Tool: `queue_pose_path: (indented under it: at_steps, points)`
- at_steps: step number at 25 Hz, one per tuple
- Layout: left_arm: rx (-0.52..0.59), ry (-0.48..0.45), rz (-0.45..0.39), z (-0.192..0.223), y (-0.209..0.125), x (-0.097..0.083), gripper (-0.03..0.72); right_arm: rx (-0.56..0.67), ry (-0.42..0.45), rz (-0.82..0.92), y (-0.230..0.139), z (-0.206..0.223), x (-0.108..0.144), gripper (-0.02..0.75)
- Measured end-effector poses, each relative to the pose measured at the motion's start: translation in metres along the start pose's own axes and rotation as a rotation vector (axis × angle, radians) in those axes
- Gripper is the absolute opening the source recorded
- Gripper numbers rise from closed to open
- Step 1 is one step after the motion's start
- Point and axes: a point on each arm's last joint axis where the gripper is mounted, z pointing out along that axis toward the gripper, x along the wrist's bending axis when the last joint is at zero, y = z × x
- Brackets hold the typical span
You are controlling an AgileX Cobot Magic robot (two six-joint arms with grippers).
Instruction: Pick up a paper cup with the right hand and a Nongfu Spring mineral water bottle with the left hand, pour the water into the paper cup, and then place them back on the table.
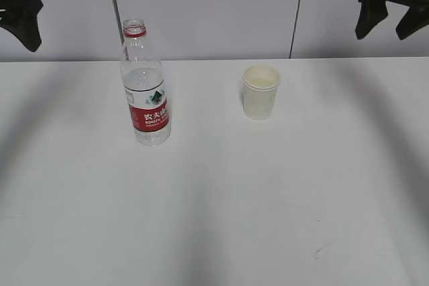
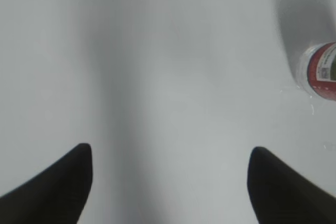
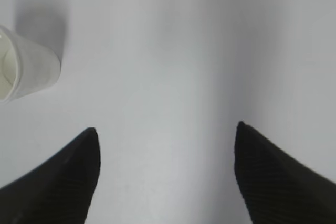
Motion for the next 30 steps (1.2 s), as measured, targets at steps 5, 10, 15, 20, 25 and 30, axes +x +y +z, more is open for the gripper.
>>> queue_pose_path:
  at_steps: [5,10,15,20,25,30]
  points:
    - [-0.019,0.012,-0.02,-0.01,-0.002,0.001,0.552,-0.056,-0.002,-0.006,-0.001,-0.028,0.003,0.588]
    - [-0.056,0.015,-0.029,-0.027,-0.005,0.002,0.552,-0.111,-0.004,-0.011,-0.004,-0.056,0.006,0.588]
    - [-0.099,0.019,-0.035,-0.048,-0.012,0.002,0.552,-0.127,-0.033,-0.021,-0.019,-0.08,0.007,0.588]
    - [-0.091,0.015,-0.047,-0.057,-0.029,0.001,0.552,-0.124,-0.047,-0.027,-0.037,-0.097,0.008,0.588]
    - [-0.065,0.008,-0.049,-0.065,-0.058,-0.002,0.552,-0.143,-0.049,-0.036,-0.053,-0.116,0.01,0.588]
    - [-0.037,0.005,-0.047,-0.069,-0.087,-0.006,0.552,-0.121,-0.062,-0.043,-0.072,-0.122,0.011,0.588]
